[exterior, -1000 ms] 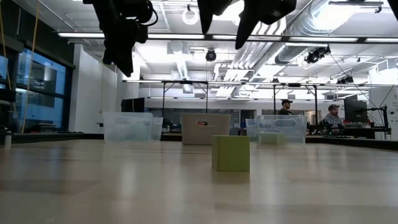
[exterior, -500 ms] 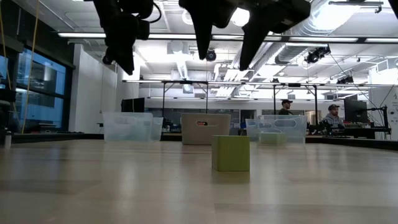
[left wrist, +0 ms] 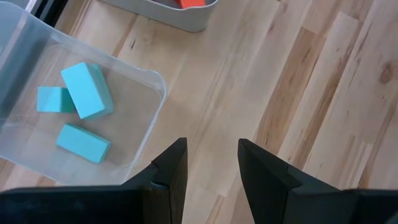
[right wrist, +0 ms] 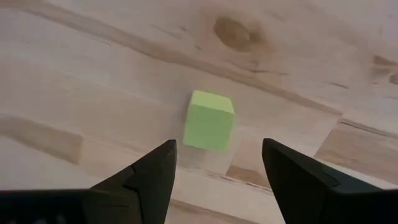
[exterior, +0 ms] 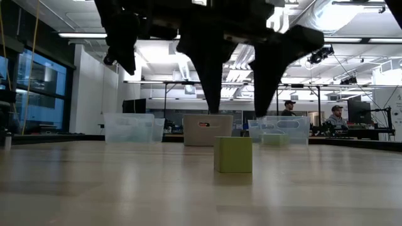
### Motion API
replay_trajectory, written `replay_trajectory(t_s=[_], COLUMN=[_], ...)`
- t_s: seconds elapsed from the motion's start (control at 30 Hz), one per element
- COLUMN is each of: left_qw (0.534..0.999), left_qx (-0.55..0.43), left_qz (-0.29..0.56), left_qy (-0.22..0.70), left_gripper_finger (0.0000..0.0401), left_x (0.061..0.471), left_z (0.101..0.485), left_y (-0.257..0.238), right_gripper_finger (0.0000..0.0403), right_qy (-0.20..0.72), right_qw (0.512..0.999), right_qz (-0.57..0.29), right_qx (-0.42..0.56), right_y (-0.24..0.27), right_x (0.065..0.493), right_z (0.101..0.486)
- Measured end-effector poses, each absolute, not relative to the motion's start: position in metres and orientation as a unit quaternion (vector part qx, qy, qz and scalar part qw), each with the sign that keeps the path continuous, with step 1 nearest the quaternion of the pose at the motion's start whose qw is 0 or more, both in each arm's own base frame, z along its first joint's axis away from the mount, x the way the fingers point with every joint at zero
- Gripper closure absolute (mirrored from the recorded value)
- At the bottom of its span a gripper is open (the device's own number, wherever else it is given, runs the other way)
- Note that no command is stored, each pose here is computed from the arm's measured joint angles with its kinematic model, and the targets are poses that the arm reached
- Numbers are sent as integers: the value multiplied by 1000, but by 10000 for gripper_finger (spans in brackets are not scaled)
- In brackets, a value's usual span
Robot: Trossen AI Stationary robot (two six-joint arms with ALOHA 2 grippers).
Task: Sort & place blocks by color
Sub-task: Put the green cube block into the right transparent bin
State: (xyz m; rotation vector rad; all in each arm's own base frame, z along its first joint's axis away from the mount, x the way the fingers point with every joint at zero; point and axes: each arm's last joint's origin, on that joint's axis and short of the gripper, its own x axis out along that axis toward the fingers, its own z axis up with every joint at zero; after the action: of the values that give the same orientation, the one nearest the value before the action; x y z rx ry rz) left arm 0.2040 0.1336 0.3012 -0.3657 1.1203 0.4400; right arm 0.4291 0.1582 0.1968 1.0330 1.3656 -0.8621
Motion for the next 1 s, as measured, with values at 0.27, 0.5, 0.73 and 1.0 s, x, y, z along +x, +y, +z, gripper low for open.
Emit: replay_trajectory(t_s=[0.27, 0.5, 0.73, 1.0], left_qw=[809, 809, 810, 810], left_qx=[-171, -171, -165, -164], left_qz=[206, 206, 202, 202], left_qy=[524, 524, 526, 526], left_gripper_finger=[284, 284, 284, 284], left_x=[204, 204, 204, 204], left_z=[301, 301, 301, 301], left_y=[134, 134, 134, 134], right_gripper_finger=[174, 174, 174, 175], right_qy=[575, 576, 577, 581], right_qw=[582, 573, 572, 566], right_qz=[-356, -378, -379, -383], right_qx=[451, 443, 443, 441], right_y=[162, 160, 161, 161], right_x=[439, 435, 438, 440], right_z=[181, 181, 172, 163])
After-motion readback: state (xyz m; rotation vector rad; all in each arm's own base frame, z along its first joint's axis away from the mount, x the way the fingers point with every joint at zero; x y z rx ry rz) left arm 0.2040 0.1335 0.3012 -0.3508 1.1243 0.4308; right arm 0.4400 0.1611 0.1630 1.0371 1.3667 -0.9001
